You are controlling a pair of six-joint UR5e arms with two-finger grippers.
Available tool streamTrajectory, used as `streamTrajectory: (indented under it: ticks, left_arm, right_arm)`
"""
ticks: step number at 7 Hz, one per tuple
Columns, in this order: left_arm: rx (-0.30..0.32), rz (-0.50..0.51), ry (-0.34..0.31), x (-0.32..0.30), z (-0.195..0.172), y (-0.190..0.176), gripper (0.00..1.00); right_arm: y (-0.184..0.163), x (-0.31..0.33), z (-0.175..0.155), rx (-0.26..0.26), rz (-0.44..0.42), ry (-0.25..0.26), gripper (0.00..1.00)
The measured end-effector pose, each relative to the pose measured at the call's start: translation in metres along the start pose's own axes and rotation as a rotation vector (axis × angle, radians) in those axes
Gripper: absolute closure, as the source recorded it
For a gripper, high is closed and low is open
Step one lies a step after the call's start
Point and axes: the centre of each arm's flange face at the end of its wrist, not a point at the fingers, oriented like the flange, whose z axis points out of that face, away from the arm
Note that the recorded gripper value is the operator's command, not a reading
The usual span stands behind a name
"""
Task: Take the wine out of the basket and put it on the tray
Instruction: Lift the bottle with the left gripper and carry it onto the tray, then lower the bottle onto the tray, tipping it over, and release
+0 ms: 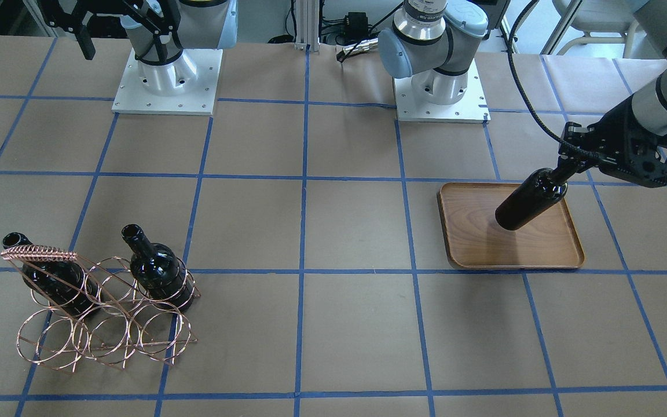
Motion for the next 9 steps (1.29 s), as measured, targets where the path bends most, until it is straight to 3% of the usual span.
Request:
streamTrajectory:
  ticks: [7, 8, 9]
  left_arm:
    - [-0.038, -0.021, -0.023, -0.01, 0.02, -0.005, 1.0]
    - [-0.042, -0.022, -0.02, -0.011, 0.023, -0.007, 0.09]
    - [-0.041, -0.027, -0.021, -0.011, 0.023, -0.008, 0.0]
  right_arm:
    - [0.004, -0.002, 0.001, -0.014, -0.007, -0.013, 0.0]
    - [0.004, -0.003, 0.002, -0.022, -0.006, -0.024, 0.0]
    - [0.004, -0.004, 0.003, -0.027, -0.006, -0.029, 0.0]
